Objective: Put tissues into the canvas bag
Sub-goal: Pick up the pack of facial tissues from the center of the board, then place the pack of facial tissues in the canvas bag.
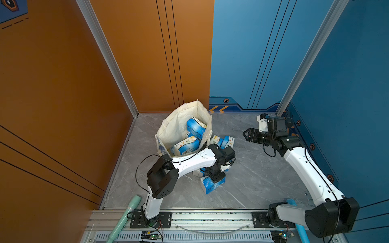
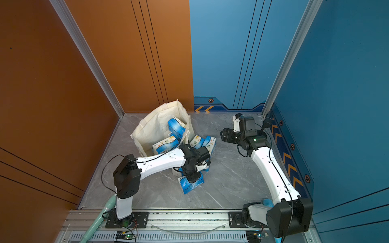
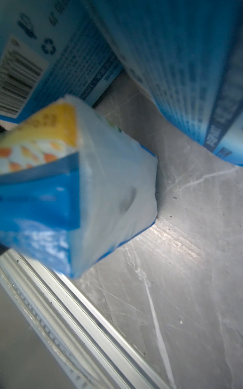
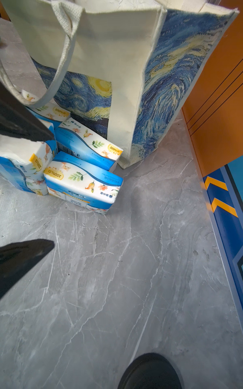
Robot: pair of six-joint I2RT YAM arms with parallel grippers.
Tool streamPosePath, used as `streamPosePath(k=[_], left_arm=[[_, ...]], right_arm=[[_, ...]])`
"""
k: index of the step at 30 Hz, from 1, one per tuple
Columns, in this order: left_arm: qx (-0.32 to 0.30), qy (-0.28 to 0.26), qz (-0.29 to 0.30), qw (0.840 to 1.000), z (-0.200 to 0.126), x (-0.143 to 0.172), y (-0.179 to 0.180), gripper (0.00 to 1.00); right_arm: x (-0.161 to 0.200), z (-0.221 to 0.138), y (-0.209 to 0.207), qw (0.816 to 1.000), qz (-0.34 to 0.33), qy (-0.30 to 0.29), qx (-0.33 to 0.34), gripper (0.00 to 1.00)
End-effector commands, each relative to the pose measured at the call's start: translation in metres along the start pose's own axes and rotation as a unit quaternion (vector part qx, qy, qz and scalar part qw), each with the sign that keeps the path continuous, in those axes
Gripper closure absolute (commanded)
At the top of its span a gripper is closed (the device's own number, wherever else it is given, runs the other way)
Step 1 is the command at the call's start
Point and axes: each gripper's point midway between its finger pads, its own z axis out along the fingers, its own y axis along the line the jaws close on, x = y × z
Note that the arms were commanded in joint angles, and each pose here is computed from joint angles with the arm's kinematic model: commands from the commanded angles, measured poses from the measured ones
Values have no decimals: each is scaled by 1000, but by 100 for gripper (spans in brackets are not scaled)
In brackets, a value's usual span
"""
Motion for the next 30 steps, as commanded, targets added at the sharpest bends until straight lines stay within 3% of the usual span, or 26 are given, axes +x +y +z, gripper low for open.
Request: streamPosePath(k=[1, 11, 14, 20, 24, 27, 30], left_arm=[[20, -40, -2, 999, -43, 6, -10, 70], [66, -232, 14, 970, -179, 9, -25, 68], [42, -310, 6, 950, -234, 4, -12, 68], [-68, -435, -70, 895, -326, -6, 59, 65], [-140, -436, -146, 877, -340, 3, 122, 61], [-187, -385, -210, 879, -324, 20, 168, 60], [-199, -337, -239, 889, -300, 27, 191, 61]], right_arm=[[0, -8, -1, 1000, -1, -8, -1, 25], [-2, -9, 3, 1000, -1, -12, -7, 25], [-3, -8, 6, 1000, -3, -14, -11, 25], [-2, -5, 15, 1000, -10, -11, -21, 25], [-1, -4, 17, 1000, -14, -9, -22, 25], [1, -3, 15, 1000, -17, -5, -18, 25], [3, 0, 15, 1000, -17, 1, -20, 25]])
